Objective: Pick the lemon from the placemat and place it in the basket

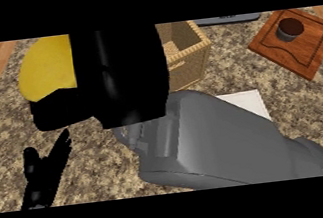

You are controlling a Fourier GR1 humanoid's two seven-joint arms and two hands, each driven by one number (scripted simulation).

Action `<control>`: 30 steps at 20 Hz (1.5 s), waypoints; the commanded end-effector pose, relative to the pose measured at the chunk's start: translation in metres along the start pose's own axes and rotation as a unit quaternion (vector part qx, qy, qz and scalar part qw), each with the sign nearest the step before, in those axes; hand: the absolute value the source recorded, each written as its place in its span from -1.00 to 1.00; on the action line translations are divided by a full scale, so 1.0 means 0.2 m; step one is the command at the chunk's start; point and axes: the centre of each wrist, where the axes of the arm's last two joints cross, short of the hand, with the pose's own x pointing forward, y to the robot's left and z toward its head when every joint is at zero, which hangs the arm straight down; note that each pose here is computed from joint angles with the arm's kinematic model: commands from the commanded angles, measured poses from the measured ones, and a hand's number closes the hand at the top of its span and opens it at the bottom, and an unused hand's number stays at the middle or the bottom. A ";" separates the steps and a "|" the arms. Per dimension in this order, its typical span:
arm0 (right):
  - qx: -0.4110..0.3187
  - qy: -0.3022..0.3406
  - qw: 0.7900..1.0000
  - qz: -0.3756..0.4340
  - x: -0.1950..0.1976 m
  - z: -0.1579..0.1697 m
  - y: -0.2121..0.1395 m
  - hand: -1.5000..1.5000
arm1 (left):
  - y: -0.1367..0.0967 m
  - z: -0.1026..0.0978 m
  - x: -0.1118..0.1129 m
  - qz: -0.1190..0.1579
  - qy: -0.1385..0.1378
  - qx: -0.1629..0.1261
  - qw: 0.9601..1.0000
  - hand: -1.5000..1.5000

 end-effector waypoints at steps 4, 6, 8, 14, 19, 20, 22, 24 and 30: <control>0.000 0.064 0.997 0.031 -0.01 -0.24 0.04 1.00 | 0.02 0.01 -0.09 0.004 0.032 0.003 0.999 0.00; -0.005 0.064 0.997 0.039 -0.06 -0.27 0.07 1.00 | 0.02 -0.03 -0.07 0.008 0.035 0.008 0.999 0.00; 0.007 0.061 0.998 0.035 -0.15 -0.37 0.06 1.00 | 0.04 0.01 -0.07 0.003 0.035 0.001 0.999 0.00; 0.001 0.089 0.996 0.007 -0.40 -0.41 0.18 1.00 | -0.05 0.00 -0.04 0.007 0.029 -0.006 1.000 0.00; -0.012 0.122 0.989 -0.085 -0.48 -0.48 0.12 1.00 | -0.07 0.01 -0.06 0.004 0.029 -0.003 1.000 0.00; -0.012 0.118 0.989 -0.086 -0.55 -0.51 0.11 1.00 | -0.08 -0.02 -0.03 0.005 0.037 -0.002 0.999 0.00; -0.005 0.120 0.990 -0.079 -0.68 -0.50 0.17 1.00 | -0.06 -0.02 -0.06 0.003 0.027 -0.001 1.000 0.00; -0.005 0.116 0.989 -0.087 -0.67 -0.50 0.18 1.00 | -0.04 0.01 -0.12 0.002 0.032 -0.009 0.999 0.00; -0.057 0.165 0.984 0.027 -0.88 -0.53 0.21 1.00 | -0.04 -0.02 -0.04 0.005 0.028 -0.006 1.000 0.00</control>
